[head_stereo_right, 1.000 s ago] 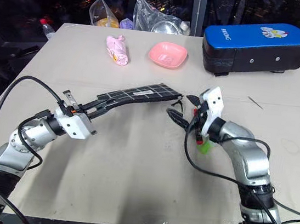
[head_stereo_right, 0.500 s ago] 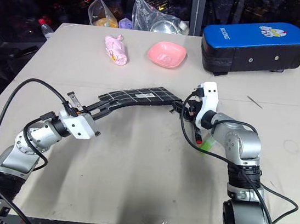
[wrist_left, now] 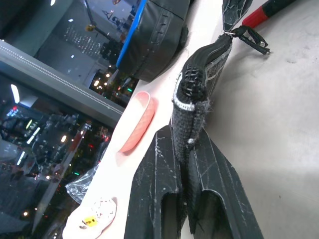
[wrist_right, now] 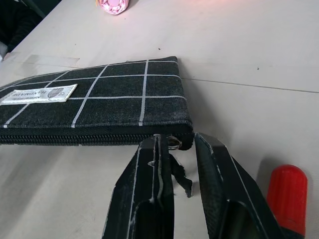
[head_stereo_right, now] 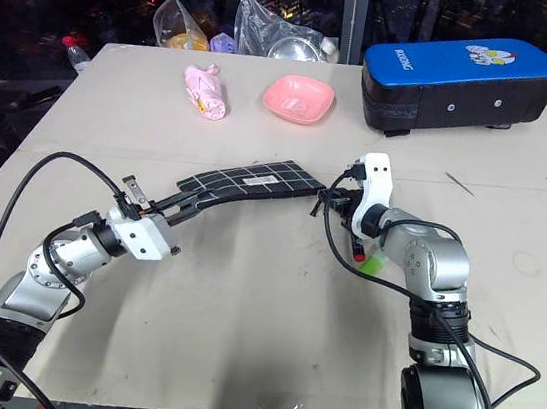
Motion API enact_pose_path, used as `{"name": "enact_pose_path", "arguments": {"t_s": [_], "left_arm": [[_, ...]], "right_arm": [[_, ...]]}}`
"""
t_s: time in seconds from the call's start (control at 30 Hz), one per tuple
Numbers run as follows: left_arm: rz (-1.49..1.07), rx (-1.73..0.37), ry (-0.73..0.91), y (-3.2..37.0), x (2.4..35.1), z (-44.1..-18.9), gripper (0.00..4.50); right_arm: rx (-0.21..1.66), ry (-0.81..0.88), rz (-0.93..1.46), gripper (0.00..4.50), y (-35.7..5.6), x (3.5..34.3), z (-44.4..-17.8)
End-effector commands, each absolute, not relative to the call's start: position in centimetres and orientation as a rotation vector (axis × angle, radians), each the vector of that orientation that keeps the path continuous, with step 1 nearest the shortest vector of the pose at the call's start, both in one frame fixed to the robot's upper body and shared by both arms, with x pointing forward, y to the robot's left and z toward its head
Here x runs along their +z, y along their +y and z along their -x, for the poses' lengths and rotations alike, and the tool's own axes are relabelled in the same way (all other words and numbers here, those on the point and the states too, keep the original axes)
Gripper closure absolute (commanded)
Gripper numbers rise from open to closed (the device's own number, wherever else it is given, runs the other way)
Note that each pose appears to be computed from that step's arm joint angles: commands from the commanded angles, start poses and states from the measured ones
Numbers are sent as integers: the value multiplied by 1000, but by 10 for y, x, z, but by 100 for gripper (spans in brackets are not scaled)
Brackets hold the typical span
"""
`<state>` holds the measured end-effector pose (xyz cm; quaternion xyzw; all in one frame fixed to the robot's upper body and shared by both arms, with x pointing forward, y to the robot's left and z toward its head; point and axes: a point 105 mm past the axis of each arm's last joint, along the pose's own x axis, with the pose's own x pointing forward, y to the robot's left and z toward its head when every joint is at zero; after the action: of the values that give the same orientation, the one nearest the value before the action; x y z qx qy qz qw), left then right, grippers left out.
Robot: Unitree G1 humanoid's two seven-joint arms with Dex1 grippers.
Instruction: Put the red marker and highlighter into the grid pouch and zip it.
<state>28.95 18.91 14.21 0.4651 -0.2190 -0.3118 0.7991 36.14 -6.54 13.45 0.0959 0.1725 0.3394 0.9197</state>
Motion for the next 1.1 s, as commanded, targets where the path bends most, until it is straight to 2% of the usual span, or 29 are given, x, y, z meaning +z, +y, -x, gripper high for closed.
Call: {"name": "enact_pose_path", "arguments": {"t_s": [0.03, 0.07, 0.3, 0.57, 0.6, 0.63, 0.67, 0.77, 0.93, 1.1], "left_arm": [[-994, -649, -504, 191, 148, -289, 450], [-993, -649, -504, 191, 148, -289, 450], [-982, -653, -509, 188, 148, -288, 450], [-975, -653, -505, 187, 145, -286, 450], [-975, -652, -504, 188, 145, -286, 450], [-975, -652, -502, 188, 145, -285, 450], [-974, -651, -502, 188, 145, -285, 450], [-971, -651, -498, 188, 144, -283, 450], [-953, -658, -489, 186, 141, -281, 450], [-878, -705, -455, 173, 135, -280, 450]], "right_arm": [[708, 312, -155, 242, -70, 145, -358], [707, 311, -147, 199, -71, 145, -357], [743, 331, -157, 199, -60, 142, -353], [740, 316, -165, 199, -43, 134, -365], [740, 313, -169, 237, -42, 134, -365], [741, 311, -171, 251, -42, 134, -365], [742, 310, -173, 285, -41, 134, -366], [737, 302, -173, 437, -42, 134, -366], [728, 276, -143, 446, -45, 138, -366], [814, 209, 119, 446, -44, 147, -357]]}}
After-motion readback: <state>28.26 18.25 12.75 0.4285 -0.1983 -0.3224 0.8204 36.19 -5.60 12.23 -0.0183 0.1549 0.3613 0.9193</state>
